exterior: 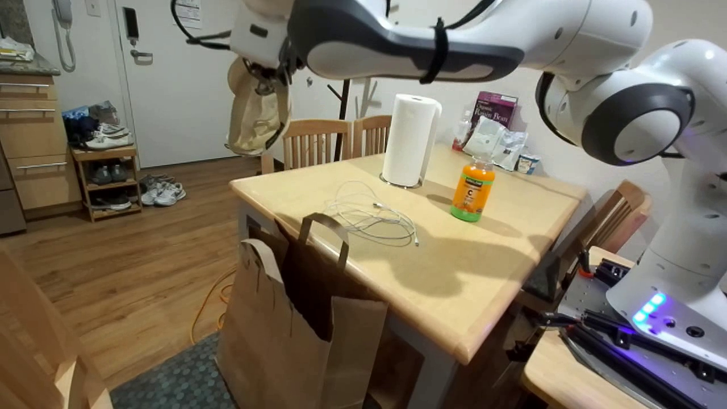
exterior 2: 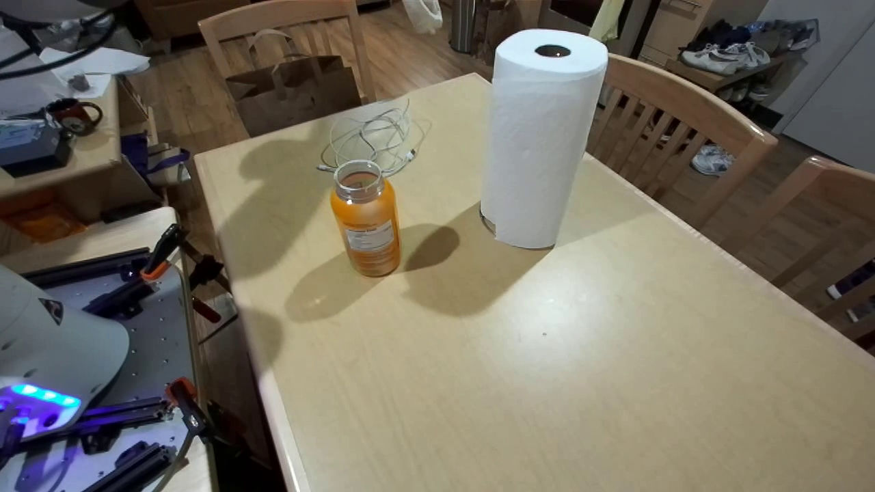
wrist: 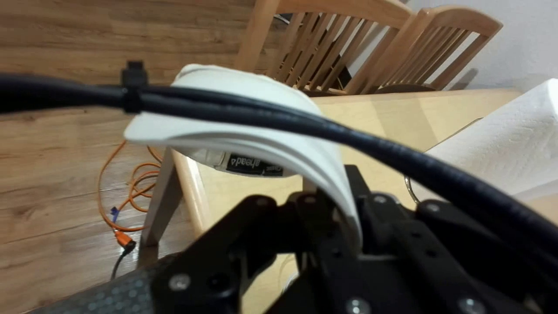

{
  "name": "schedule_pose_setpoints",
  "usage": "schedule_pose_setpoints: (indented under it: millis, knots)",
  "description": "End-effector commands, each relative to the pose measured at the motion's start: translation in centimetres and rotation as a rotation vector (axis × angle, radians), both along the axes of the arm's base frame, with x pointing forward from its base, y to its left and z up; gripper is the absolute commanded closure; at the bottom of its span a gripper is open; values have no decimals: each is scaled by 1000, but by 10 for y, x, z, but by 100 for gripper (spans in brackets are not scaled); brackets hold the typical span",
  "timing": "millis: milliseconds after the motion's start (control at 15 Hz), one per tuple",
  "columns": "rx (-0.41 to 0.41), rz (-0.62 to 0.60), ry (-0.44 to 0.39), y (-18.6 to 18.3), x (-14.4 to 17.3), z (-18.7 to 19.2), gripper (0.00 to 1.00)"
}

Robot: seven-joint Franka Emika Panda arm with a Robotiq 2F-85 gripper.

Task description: Put the packet and cap in the bag

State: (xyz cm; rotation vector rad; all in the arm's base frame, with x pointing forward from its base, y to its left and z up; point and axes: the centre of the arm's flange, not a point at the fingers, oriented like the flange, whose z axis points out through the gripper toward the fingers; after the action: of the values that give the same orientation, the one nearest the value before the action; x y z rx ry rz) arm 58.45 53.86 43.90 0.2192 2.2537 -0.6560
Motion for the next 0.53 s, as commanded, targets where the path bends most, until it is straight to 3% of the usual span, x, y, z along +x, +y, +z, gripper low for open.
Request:
schedule_pose_setpoints:
  millis: [0,133,333,467]
  knots:
    - [14,4,-9,8,-13,15,92]
    - [26,9,-15,15,-25,29,94]
    - [118,76,118,17,-32,27,94]
    - [120,61,152,29,-46,42,94]
